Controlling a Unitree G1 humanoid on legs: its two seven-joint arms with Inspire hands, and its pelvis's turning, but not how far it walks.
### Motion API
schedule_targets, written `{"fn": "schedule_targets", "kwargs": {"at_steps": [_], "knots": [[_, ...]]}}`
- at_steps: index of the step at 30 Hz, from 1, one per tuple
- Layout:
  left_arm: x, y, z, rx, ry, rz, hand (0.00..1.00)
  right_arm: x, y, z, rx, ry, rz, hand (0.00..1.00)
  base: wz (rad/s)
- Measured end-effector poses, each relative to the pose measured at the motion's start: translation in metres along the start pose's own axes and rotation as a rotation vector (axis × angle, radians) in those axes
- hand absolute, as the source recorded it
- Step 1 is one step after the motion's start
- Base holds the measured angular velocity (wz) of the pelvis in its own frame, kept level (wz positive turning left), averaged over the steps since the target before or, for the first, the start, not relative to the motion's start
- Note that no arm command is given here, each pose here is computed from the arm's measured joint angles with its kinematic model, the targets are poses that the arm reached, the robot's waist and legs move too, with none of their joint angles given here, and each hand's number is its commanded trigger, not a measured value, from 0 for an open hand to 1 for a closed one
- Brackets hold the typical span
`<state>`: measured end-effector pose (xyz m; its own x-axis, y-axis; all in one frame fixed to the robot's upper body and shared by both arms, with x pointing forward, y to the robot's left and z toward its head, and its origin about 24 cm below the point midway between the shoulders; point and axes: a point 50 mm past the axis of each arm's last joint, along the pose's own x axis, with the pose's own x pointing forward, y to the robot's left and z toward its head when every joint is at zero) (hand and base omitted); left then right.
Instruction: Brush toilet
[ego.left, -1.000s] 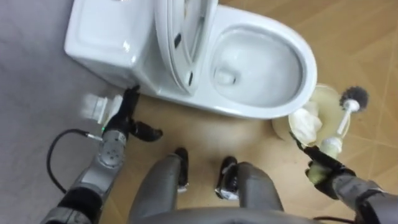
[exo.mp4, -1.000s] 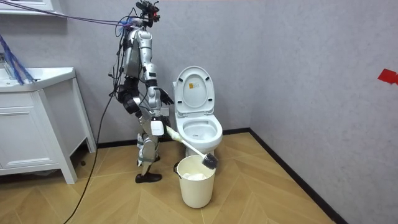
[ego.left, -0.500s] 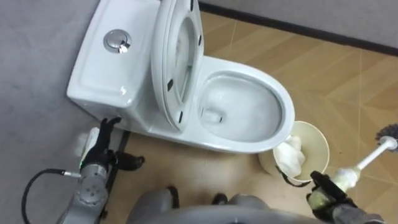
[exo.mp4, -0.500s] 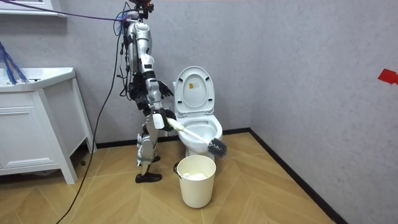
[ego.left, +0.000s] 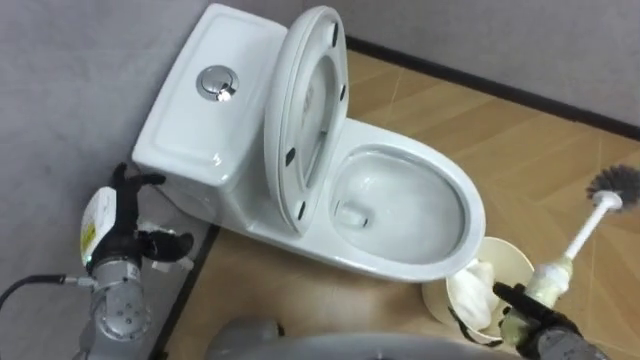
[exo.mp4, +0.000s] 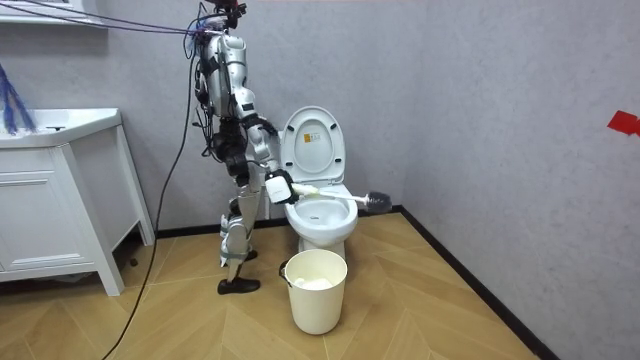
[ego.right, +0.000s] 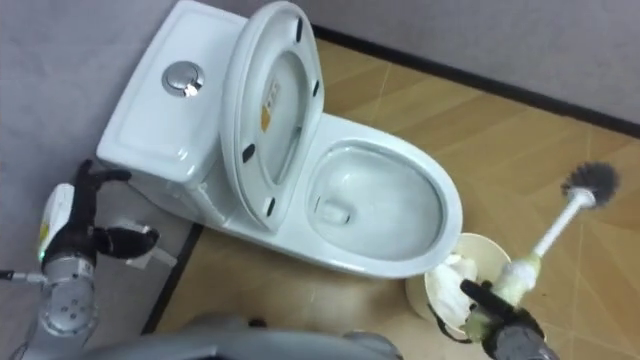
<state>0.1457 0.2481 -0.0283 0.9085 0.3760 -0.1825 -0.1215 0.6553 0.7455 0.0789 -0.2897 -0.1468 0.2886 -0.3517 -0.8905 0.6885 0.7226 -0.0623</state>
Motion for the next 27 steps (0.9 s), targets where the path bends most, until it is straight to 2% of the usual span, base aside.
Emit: {"fn": "schedule_targets", "kwargs": {"at_steps": [3,6,9,16,22,27], "knots": [[0.002,0.01,0.024,-0.014,-0.146,0.083,0.0,0.0,0.008,-0.001,-0.1,-0.011,0.024,1.0,0.15],[0.002,0.015,0.036,0.015,-0.229,0.138,0.0,0.0,0.011,0.002,-0.179,-0.037,0.032,1.0,0.13],[0.001,0.015,0.04,0.083,-0.279,0.155,0.0,0.0,0.011,0.003,-0.27,-0.057,0.034,1.0,-0.03],[-0.001,0.016,0.049,0.104,-0.344,0.155,0.0,0.0,0.007,0.001,-0.523,-0.046,0.051,1.0,-0.01],[-0.003,0.002,0.051,0.106,-0.353,0.059,0.0,0.001,0.018,0.006,-0.726,-0.059,0.108,1.0,-0.01],[-0.004,-0.019,0.05,0.149,-0.346,-0.112,0.0,0.001,0.025,0.009,-0.875,-0.067,0.15,1.0,0.03]]}}
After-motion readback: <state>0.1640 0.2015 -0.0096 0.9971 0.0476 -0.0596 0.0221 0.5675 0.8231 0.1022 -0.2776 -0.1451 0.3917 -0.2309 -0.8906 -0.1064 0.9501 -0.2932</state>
